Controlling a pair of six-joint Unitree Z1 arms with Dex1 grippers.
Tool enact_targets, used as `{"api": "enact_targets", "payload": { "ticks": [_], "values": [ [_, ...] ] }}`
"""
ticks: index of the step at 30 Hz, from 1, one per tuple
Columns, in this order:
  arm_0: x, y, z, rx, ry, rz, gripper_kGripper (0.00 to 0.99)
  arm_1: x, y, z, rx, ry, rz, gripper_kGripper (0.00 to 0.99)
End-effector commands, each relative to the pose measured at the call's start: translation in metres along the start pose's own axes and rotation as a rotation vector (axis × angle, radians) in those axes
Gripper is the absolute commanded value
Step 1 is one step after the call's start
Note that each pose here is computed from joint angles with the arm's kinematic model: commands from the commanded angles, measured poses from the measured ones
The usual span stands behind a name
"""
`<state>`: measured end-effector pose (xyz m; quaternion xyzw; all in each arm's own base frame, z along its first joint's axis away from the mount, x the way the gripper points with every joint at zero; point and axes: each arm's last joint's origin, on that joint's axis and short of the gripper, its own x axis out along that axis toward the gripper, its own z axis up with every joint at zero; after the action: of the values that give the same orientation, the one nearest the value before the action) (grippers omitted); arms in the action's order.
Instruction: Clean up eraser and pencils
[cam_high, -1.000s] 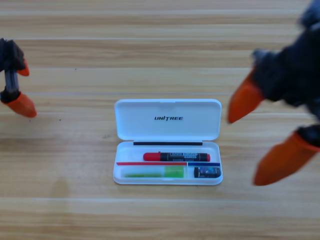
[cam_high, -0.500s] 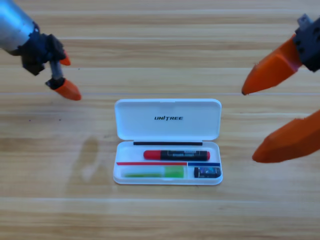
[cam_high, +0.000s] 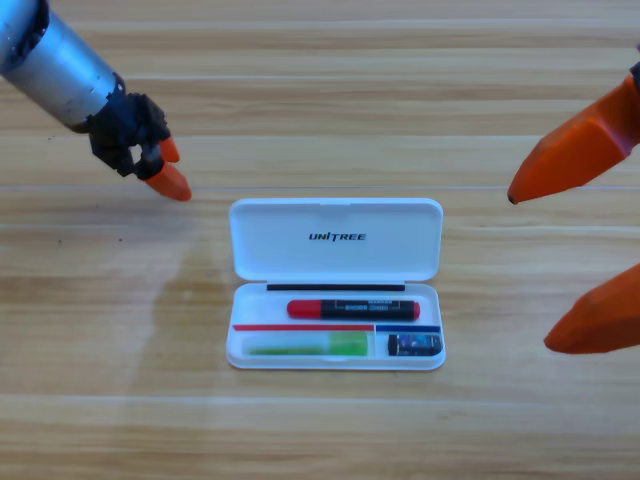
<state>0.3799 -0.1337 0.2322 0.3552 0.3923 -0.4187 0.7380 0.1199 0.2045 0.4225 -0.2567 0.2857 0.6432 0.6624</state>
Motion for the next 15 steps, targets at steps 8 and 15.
{"api": "enact_targets", "payload": {
  "ticks": [8, 15],
  "values": [
    [0.023, -0.002, 0.012, 0.005, -0.016, -0.008, 0.000, 0.002, -0.005, -0.008, 0.029, 0.001, 0.004, 0.931],
    [0.035, -0.011, 0.026, 0.011, -0.007, -0.028, 0.000, 0.003, -0.005, -0.008, 0.029, 0.004, 0.006, 0.931]
  ]
}}
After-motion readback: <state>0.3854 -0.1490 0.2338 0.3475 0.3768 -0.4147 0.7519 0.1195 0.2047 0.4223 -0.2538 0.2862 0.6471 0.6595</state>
